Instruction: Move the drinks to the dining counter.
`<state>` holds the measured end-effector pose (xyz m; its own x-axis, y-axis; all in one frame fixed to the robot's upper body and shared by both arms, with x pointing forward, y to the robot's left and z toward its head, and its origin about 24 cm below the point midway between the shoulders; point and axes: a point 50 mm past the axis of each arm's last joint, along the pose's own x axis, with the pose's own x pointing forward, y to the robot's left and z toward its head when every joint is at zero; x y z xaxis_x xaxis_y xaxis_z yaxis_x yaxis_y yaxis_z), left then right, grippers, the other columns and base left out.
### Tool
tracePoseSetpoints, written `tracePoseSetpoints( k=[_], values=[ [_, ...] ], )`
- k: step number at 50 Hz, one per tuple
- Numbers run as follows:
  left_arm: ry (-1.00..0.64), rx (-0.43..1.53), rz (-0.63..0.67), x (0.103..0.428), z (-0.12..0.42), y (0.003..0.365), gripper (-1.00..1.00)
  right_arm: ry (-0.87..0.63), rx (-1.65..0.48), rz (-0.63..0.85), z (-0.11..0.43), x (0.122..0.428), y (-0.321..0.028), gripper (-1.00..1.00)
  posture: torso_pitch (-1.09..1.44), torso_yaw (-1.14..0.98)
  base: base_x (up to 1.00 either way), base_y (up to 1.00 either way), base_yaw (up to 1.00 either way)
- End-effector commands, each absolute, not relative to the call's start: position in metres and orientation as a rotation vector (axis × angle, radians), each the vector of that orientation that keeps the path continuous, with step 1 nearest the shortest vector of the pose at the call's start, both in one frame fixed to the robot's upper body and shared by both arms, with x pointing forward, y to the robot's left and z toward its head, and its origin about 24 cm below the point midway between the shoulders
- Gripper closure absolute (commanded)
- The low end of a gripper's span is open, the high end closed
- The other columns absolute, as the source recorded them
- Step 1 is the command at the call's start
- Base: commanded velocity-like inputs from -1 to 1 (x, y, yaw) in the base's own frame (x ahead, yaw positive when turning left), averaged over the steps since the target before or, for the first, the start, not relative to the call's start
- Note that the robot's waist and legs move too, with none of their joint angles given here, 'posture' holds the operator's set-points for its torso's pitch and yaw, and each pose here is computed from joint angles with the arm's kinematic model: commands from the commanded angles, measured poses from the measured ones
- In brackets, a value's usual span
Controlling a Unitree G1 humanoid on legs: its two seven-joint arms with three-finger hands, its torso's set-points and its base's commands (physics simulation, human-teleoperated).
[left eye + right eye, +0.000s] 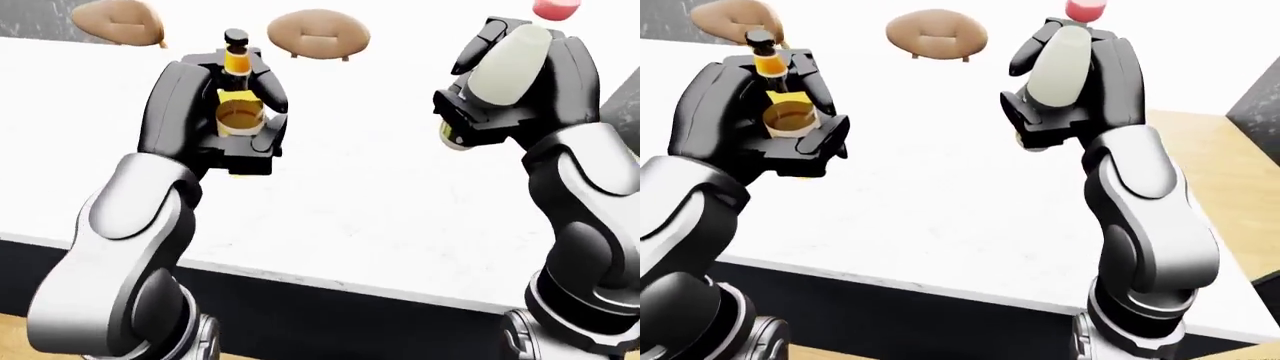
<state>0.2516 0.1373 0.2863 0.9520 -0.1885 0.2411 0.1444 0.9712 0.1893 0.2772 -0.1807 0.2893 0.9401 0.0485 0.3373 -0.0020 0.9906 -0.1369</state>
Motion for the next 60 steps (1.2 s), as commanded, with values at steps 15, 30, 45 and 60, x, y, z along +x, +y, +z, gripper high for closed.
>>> tracePoseSetpoints(
  k=[15,30,45,60],
  values=[
    [-0.347,0.178,-0.167,0.250,0.300,0.136,1.00,-0.307,-0.189,0.015,0.285,0.286,-0.174,1.00,0.00,0.00,0.00,0.00,0.00],
    [-0.351,0.172,-0.169,0.251,0.301,0.135,1.00,-0.260,-0.185,0.092,0.263,0.306,-0.137,1.00,0.00,0.00,0.00,0.00,0.00],
    [-0.346,0.170,-0.170,0.252,0.298,0.135,1.00,-0.204,-0.185,0.116,0.236,0.321,-0.121,1.00,0.00,0.00,0.00,0.00,0.00],
    [-0.348,0.172,-0.170,0.251,0.299,0.135,1.00,-0.154,-0.183,0.112,0.219,0.328,-0.117,1.00,0.00,0.00,0.00,0.00,0.00]
  ],
)
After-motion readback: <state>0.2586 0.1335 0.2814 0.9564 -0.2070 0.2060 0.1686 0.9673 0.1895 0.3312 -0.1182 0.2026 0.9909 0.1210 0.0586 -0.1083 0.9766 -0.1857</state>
